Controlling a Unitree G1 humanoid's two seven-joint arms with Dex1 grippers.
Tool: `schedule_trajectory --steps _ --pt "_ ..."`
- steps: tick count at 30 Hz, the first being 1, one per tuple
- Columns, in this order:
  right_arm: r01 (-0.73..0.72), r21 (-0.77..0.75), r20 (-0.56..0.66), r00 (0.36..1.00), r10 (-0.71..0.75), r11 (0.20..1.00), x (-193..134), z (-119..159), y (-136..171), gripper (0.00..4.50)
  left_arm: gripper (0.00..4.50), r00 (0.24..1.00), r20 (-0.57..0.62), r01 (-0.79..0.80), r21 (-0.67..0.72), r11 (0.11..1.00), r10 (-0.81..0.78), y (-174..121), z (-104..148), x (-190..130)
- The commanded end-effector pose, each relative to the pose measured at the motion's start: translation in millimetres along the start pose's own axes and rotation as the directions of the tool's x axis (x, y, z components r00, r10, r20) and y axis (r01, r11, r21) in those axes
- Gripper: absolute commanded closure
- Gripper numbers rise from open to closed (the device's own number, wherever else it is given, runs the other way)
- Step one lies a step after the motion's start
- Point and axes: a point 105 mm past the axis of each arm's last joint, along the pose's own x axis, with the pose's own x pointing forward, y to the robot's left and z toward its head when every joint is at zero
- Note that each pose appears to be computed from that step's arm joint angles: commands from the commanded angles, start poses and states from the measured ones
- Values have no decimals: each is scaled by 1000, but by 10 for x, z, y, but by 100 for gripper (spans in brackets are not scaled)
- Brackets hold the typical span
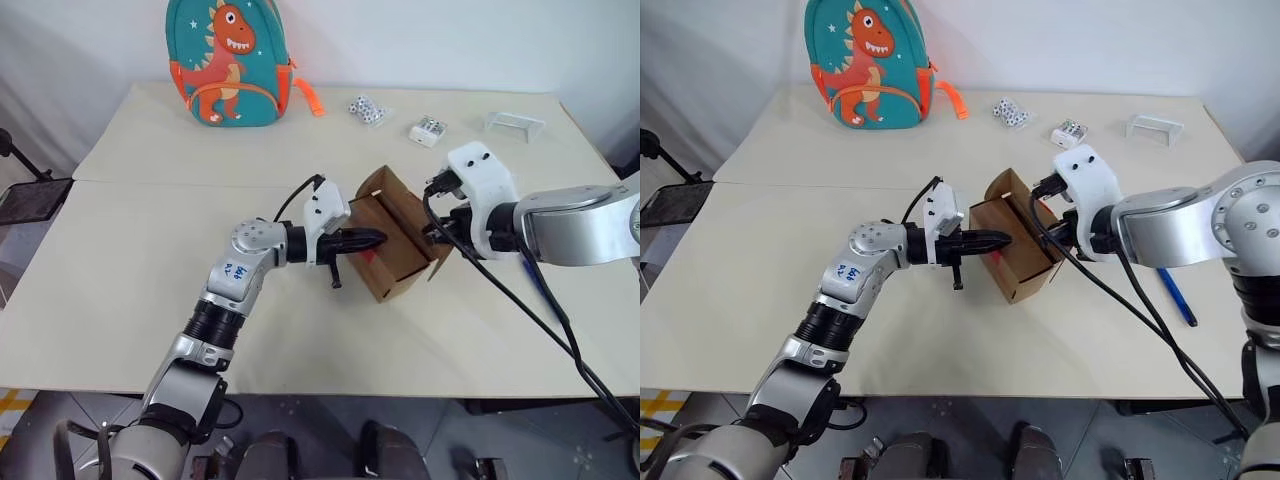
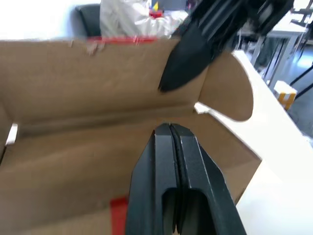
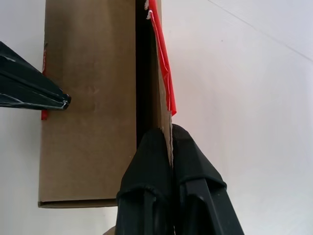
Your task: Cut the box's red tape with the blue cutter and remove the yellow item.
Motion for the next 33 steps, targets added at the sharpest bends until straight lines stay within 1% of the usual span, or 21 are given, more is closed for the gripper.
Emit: schedule_trajectory --steps 1,6,12,15,18,19,21,23,25,30,33 --pt "15 58 -18 1000 -14 998 -28 -56 -104 449 450 999 -34 -21 9 1000 21 24 -35 -11" --pt "12 99 -22 1000 -10 995 -15 -84 -129 449 450 994 -93 -55 -10 998 53 70 -146 -28" --pt "-8 141 -18 1000 11 990 -3 -92 -97 449 450 994 -65 -93 -19 995 92 116 -107 19" --pt "-24 163 -14 1000 26 986 7 -96 -67 449 450 992 -92 -92 -1 996 91 130 -149 35" --pt "-25 172 -12 1000 28 985 13 -106 -64 449 450 991 -83 -104 -24 994 102 148 -147 40" --pt "-24 173 -11 1000 27 985 15 -108 -62 449 450 992 -72 -102 -10 995 101 150 -120 48" --pt "-26 171 -7 1000 28 985 19 -103 -46 449 450 995 -20 -94 -20 995 93 159 23 101" --pt "-29 168 -1 1000 29 985 21 -91 -32 449 450 997 -12 -75 -9 997 75 161 116 157" --pt "-30 168 2 1000 30 985 26 -90 -20 449 450 998 -23 -60 0 998 60 153 131 201" --pt "-30 162 4 1000 29 986 34 -88 1 449 450 998 -56 -37 7 999 38 118 75 264" --pt "-24 163 5 1000 23 986 32 -87 -9 449 450 994 -105 -27 -1 1000 27 74 -33 258"
